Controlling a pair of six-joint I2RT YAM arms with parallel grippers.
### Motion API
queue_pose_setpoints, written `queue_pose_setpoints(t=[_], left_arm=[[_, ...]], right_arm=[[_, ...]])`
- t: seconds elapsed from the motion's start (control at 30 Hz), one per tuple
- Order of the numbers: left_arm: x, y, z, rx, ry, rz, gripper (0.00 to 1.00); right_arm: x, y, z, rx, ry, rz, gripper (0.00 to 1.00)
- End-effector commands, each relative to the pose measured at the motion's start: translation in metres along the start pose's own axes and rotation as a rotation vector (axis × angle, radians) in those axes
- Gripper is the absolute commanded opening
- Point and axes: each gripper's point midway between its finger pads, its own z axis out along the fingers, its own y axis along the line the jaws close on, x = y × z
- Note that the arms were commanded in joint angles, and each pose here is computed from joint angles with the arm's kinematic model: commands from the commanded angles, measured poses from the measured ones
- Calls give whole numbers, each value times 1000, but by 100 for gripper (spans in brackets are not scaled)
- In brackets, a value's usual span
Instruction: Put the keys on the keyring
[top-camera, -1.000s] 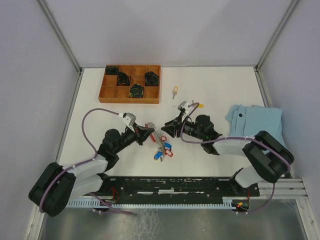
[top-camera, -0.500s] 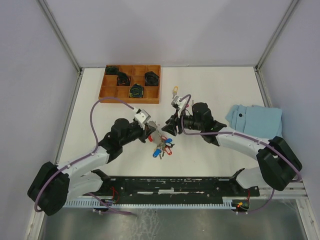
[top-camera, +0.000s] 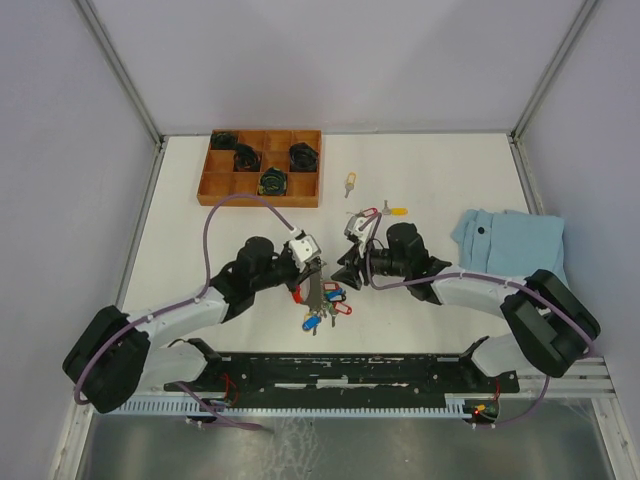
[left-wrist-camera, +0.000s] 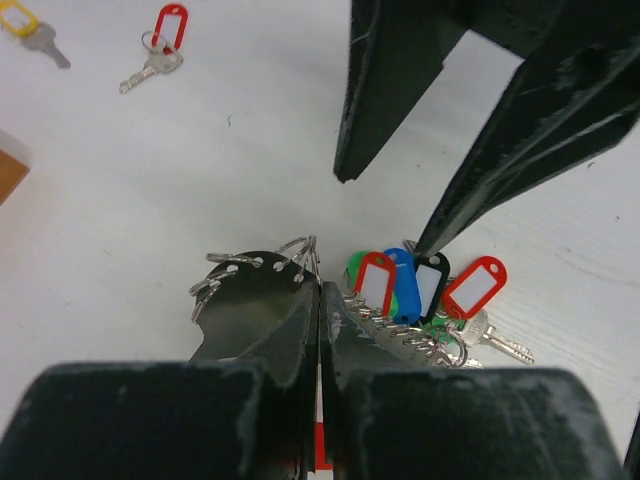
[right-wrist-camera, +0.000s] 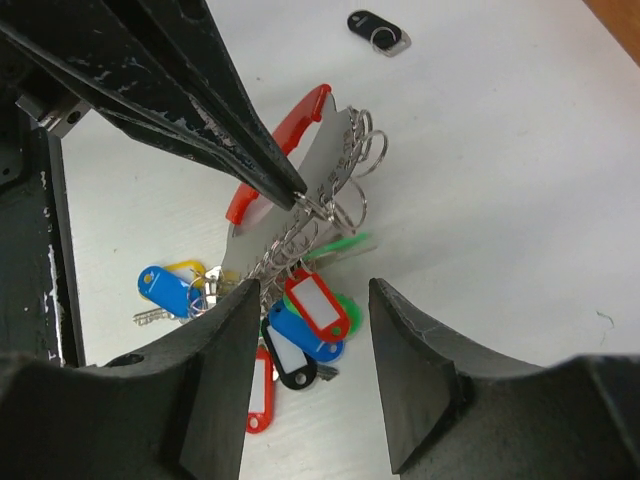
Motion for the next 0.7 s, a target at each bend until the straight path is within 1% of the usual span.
queue_pose_setpoints(t=[0.0, 0.13, 0.3, 0.43, 0.67], left_arm=[[-35, -13, -8, 90, -150, 186, 3], [-27, -20, -9, 128, -146, 233, 3], [-21, -23, -4, 160, -120, 238, 3], [-19, -24, 0, 180, -109, 232, 3], [-20, -30, -2, 210, -119, 238, 3]], right_arm=[[-23, 8, 6, -82, -140, -153, 55], [-27, 13, 5, -120, -188, -272, 55], [-28, 19, 5, -180, -157, -362, 54], [-27, 25, 5, -226, -145, -392, 51], [-28, 25, 9, -247, -134, -407, 42]])
